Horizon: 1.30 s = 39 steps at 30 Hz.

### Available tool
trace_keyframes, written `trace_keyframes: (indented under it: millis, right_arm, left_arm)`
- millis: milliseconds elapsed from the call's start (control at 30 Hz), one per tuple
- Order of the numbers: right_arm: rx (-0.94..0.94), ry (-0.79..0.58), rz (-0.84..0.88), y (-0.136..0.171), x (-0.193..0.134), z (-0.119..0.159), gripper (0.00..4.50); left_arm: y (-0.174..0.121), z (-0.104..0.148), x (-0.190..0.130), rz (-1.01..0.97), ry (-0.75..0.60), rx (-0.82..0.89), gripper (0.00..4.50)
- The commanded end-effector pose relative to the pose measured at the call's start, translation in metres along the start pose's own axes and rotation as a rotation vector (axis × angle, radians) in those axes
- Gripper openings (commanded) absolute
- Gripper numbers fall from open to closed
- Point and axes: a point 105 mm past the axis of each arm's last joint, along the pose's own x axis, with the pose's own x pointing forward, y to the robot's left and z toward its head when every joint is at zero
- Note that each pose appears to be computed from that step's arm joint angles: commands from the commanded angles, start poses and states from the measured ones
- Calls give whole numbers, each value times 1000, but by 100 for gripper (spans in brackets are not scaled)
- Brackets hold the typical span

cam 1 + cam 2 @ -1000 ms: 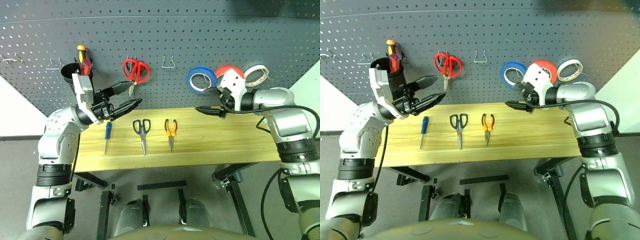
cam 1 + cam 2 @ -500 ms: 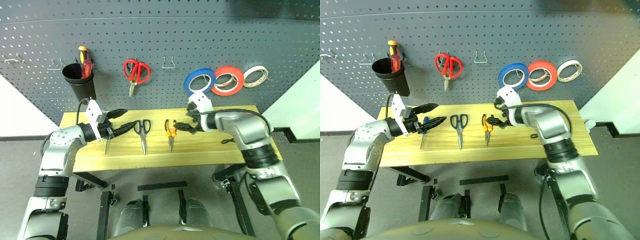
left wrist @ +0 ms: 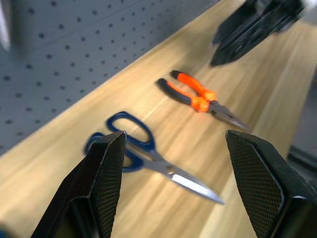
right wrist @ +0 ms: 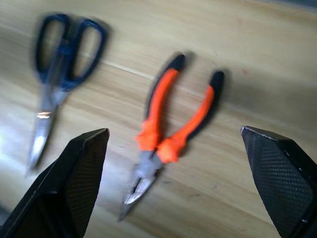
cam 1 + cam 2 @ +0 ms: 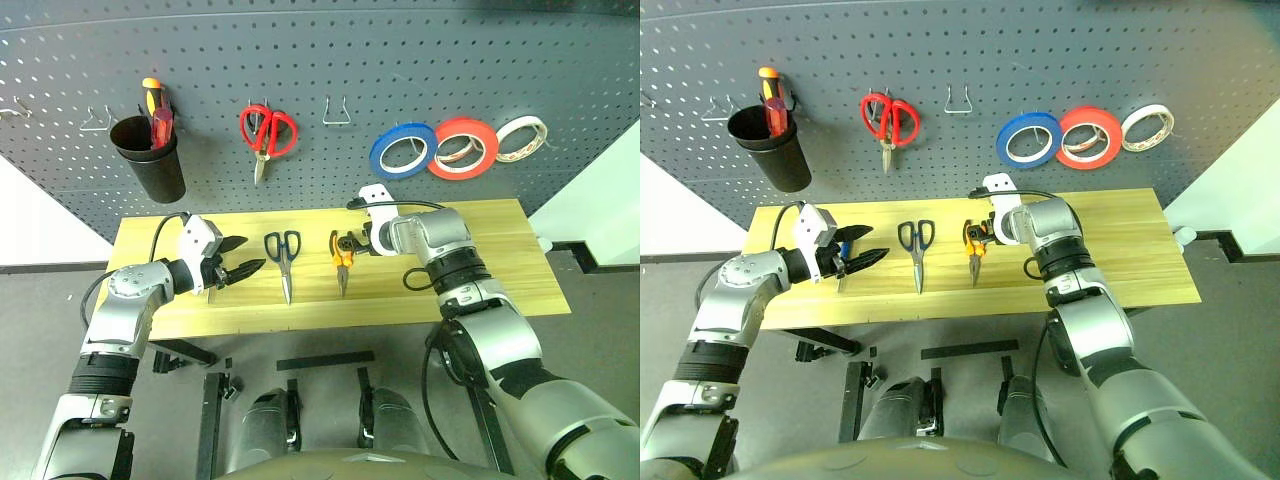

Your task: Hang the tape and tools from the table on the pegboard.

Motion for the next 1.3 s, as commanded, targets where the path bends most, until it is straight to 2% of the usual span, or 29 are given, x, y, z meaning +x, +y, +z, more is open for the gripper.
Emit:
trace_keyframes:
  millis: [33,567,900,1000,1167,1200,1300]
  right_arm:
    - [-1,-41,-19,0,0,16,447]
    - [21,-33,9,16,14,16,447]
    - [-106,41,-39,17,23,-2,447]
    - [-142,46,-68,14,24,-4,387]
    - [-178,51,-74,13,25,-4,222]
    - [-180,53,-73,13,25,-4,205]
    - [-186,55,-69,13,24,-3,205]
  left_arm:
    - [-5,11,-6,-41,-62,1,338]
    - [-13,23,-9,-41,-95,13,338]
    - [-14,24,-10,-29,-97,35,338]
    - [-21,30,-11,-54,-138,24,338]
    - [-31,40,-12,-97,-210,36,338]
    - [-32,40,-13,-99,-213,38,338]
    - [-31,39,-13,-98,-205,51,338]
